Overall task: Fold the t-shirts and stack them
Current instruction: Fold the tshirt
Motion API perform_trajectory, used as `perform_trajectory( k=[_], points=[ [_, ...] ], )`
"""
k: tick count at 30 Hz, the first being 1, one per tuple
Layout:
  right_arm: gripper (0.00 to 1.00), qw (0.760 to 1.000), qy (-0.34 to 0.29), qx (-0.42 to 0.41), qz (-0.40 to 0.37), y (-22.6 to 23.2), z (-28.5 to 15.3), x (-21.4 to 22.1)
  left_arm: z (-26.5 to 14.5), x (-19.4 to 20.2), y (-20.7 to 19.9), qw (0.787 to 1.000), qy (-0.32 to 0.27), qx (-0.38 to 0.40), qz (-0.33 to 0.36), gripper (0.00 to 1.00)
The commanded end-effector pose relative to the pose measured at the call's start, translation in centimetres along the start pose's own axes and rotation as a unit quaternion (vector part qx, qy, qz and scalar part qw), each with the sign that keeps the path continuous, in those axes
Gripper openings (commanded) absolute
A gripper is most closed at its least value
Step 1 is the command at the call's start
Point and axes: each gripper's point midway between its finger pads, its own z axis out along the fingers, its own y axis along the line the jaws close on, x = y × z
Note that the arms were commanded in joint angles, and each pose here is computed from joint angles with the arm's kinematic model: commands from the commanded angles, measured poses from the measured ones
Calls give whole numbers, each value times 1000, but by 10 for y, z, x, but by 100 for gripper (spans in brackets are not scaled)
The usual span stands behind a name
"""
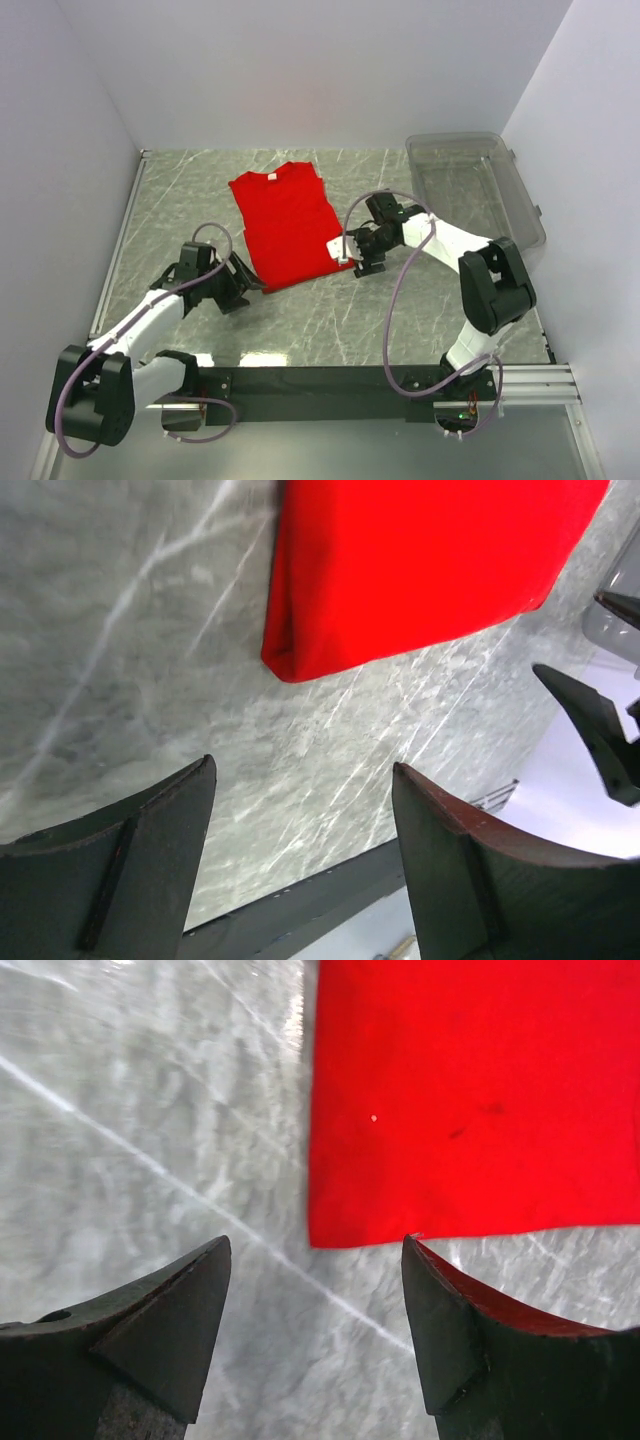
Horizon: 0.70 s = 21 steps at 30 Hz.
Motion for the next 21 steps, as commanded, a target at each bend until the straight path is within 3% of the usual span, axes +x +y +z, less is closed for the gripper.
perform_trajectory(
  k=[1, 11, 21],
  points=[
    [75, 998, 28, 22, -42, -18, 10, 3, 5, -3, -24, 999, -15, 48, -20, 75],
    [70, 998, 51, 13, -40, -21, 32, 5, 36, -1, -15, 998, 1, -2, -66, 72],
    [66, 998, 51, 17, -39, -23, 35, 6, 53, -16, -6, 994, -23, -42, -93, 65]
  ],
)
